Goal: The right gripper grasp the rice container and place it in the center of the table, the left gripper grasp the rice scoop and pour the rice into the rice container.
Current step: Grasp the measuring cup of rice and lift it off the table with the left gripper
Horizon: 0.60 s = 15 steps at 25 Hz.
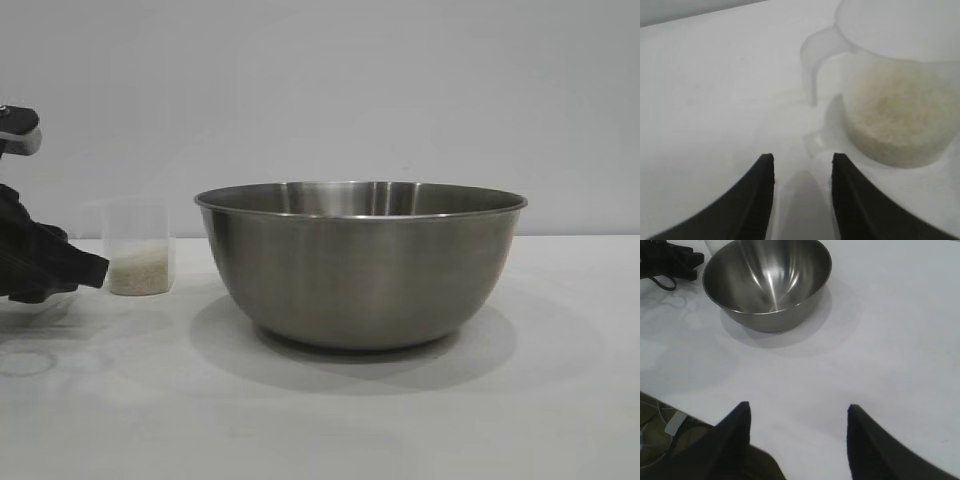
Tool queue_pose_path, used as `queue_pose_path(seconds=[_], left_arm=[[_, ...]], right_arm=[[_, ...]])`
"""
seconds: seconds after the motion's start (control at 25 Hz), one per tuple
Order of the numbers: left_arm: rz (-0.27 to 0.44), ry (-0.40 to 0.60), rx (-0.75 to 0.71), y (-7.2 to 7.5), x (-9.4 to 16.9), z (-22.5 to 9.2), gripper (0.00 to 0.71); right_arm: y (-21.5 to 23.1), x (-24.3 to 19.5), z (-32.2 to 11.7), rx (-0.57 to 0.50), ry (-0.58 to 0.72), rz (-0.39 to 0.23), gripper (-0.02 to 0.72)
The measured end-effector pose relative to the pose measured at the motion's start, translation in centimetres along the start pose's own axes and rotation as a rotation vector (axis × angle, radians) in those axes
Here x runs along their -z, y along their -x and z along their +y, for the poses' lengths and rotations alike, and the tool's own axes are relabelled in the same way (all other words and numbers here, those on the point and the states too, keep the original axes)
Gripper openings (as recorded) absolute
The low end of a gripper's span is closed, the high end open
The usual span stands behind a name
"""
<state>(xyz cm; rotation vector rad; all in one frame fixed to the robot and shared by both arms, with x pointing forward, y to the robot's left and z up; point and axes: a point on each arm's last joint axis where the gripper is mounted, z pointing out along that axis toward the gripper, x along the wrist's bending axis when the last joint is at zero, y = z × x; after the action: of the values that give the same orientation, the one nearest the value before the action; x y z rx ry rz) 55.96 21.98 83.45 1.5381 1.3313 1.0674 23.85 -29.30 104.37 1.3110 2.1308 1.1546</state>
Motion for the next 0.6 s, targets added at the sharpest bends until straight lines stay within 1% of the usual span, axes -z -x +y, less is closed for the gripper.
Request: queue_pose_path(seconds=[0.12, 0.32, 0.44, 0.52, 0.6], left_arm=[[0.002, 0.036, 0.01, 0.2, -0.8, 0.8, 0.225], [0.013, 0.072, 0.016, -0.5, -1.8, 1.6, 0.225], [-0.013, 0.082, 0.002, -0.4, -2.0, 1.8, 0.067], [-0.031, 0.089, -0.006, -0.3, -2.1, 1.9, 0.0], [-0.043, 0.093, -0.012, -0.1, -2.1, 2.0, 0.0]], right_arm=[[0.0, 0.0, 0.0, 0.0, 0.0, 0.0, 0.362], [0.0, 0.0, 0.0, 0.0, 0.0, 0.0, 0.362], [0.0, 0.0, 0.0, 0.0, 0.0, 0.0, 0.362], [0.0, 0.0, 0.0, 0.0, 0.0, 0.0, 0.362], [0.0, 0.0, 0.0, 0.0, 0.0, 0.0, 0.362]])
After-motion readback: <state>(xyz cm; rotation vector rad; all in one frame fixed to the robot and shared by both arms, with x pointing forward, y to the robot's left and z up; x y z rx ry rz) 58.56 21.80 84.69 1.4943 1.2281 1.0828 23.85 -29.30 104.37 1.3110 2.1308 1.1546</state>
